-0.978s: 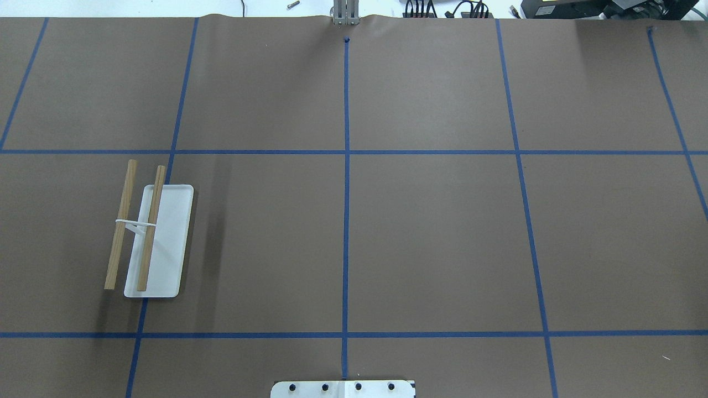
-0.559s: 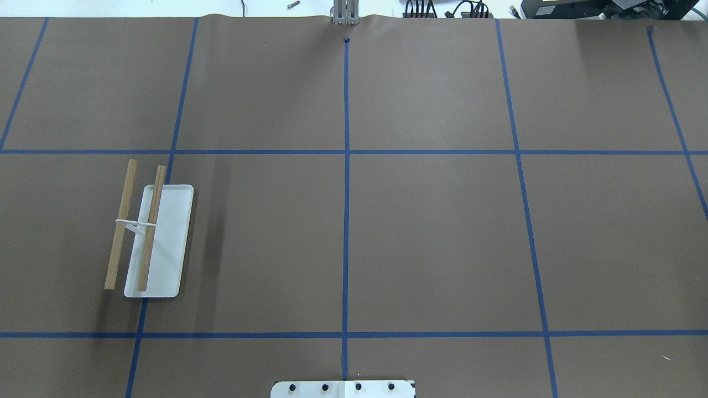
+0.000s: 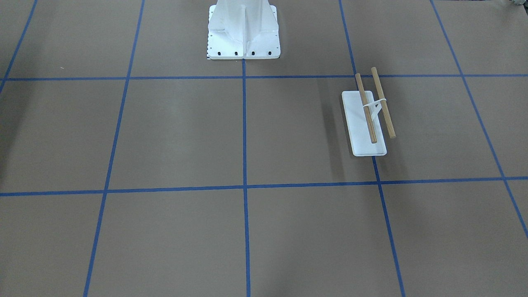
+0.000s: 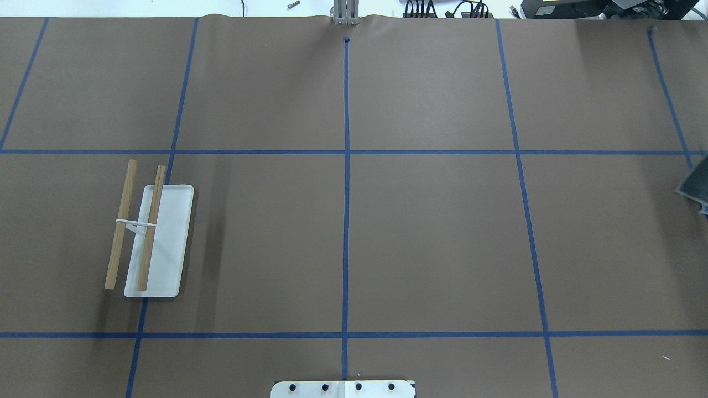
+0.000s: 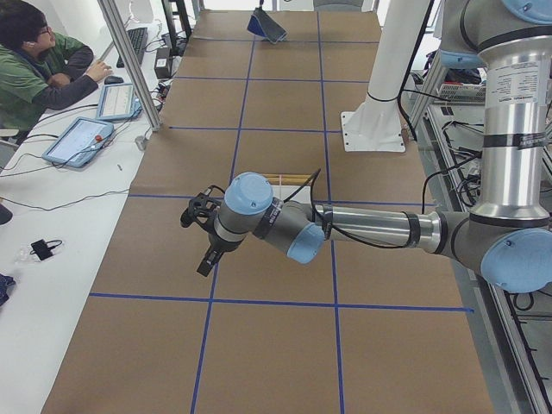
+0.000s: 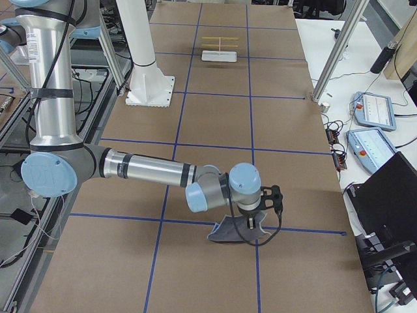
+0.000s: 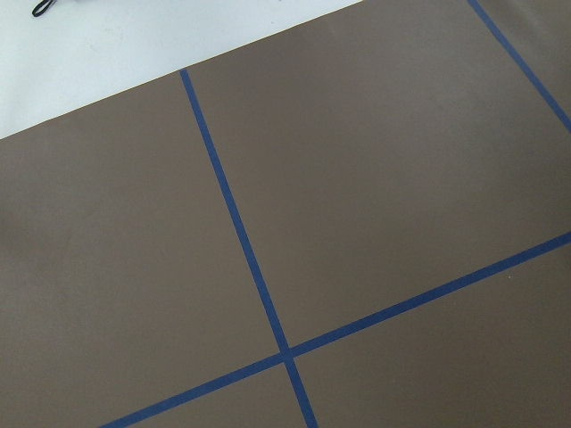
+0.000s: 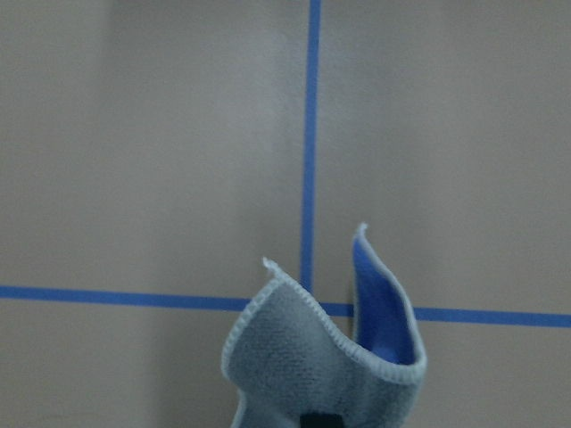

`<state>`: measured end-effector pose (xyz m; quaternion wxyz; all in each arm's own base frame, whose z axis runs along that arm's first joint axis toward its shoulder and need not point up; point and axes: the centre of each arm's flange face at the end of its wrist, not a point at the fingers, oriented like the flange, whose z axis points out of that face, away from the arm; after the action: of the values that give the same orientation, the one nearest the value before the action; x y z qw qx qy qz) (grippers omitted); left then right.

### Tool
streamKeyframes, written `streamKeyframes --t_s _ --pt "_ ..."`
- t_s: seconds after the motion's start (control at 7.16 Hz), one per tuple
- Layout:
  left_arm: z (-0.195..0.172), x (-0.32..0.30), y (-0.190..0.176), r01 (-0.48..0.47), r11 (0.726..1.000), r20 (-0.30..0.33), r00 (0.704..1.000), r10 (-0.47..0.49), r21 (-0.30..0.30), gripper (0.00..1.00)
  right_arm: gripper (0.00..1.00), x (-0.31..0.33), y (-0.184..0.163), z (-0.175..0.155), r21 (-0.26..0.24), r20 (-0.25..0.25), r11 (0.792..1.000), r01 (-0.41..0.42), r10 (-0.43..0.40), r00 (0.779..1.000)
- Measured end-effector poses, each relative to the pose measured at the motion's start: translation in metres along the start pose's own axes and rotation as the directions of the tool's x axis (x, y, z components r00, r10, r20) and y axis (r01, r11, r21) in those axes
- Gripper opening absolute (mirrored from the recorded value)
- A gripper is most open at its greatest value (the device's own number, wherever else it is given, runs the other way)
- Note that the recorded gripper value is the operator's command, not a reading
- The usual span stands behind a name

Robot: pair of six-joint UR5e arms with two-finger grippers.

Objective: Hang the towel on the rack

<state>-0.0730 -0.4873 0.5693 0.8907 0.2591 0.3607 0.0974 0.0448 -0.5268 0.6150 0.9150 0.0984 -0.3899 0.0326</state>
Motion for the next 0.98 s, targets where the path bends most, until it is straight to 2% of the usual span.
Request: streamKeyframes --t_s 0.14,0.28,0.56,0.7,0.84,0.98 --pt "0.000 0.000 0.000 0.001 1.000 0.000 1.000 -0.001 -0.001 0.98 0.00 -0.072 -0.024 -0.030 -0.009 0.015 0.999 -0.040 0.041 0.999" --pt "0.000 0.000 0.000 0.003 1.000 0.000 1.000 -0.003 -0.003 0.98 0.00 -0.147 -0.044 -0.045 -0.014 0.039 0.998 -0.063 0.063 0.997" --pt "-0.001 0.002 -0.003 0.020 1.000 -0.002 1.000 -0.020 -0.001 0.98 0.00 -0.300 -0.074 -0.051 -0.002 0.092 0.997 -0.079 0.079 0.993" --pt "-0.002 0.011 -0.013 0.060 0.998 -0.015 0.998 -0.060 0.010 0.98 0.00 -0.363 -0.078 -0.052 0.018 0.114 0.998 -0.056 0.053 0.992" --pt "-0.006 0.029 -0.034 0.124 0.992 -0.065 0.990 -0.123 0.023 0.98 0.00 -0.410 -0.074 -0.057 0.036 0.140 0.999 -0.014 0.009 0.990" --pt "-0.012 0.051 -0.061 0.205 0.978 -0.144 0.969 -0.199 0.026 0.98 0.00 -0.442 -0.062 -0.064 0.048 0.168 0.999 0.026 -0.034 0.985"
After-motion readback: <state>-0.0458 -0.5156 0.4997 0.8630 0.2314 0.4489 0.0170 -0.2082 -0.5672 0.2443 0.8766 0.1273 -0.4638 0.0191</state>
